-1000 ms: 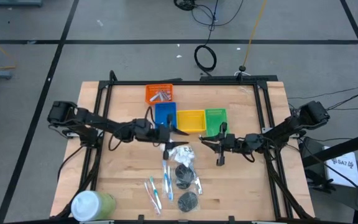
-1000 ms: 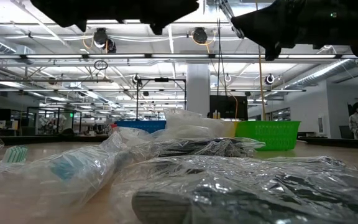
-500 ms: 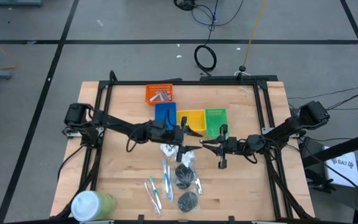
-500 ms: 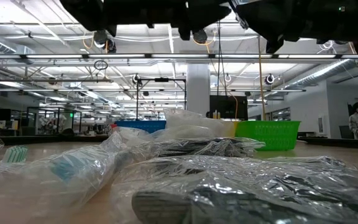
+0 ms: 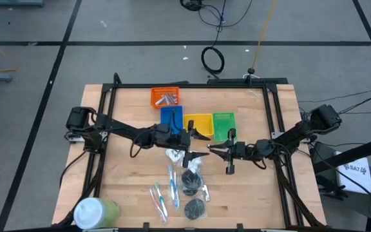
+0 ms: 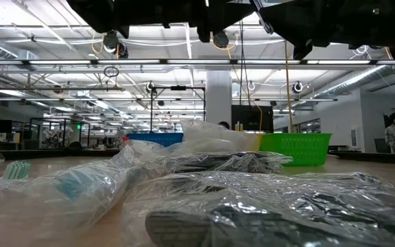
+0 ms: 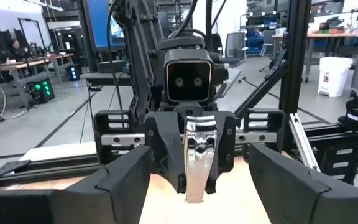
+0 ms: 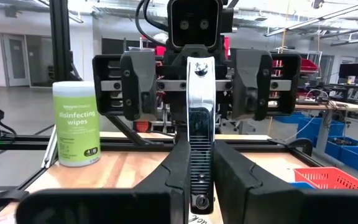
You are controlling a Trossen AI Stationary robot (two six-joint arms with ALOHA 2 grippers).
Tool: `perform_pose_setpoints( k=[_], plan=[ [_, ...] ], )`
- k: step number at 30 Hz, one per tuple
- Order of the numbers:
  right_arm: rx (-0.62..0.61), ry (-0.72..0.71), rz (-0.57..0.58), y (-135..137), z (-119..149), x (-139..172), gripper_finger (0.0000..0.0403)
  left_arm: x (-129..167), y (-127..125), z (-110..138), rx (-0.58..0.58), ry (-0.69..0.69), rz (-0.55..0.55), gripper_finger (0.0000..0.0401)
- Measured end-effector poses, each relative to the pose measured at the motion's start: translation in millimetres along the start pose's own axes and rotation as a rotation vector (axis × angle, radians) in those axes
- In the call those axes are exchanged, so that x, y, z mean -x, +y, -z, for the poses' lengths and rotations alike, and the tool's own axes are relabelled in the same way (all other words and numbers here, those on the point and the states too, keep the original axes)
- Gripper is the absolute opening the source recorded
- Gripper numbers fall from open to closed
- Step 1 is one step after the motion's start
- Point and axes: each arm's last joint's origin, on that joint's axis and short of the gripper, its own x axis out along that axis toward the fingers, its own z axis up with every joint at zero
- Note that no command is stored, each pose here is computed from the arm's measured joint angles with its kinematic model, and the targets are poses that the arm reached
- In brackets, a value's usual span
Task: Pick & Place Travel size toiletries
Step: Put the bottom nail cutter into the orange basket
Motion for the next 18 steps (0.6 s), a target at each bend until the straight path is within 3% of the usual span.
perform_pose_setpoints(
  k=[18],
  plan=[
    [0.000, 0.000, 0.000, 0.0, 0.0, 0.0, 0.0035, 0.1, 1.7, -4.3, 0.019, -0.046, -0.007, 0.0145]
  ],
)
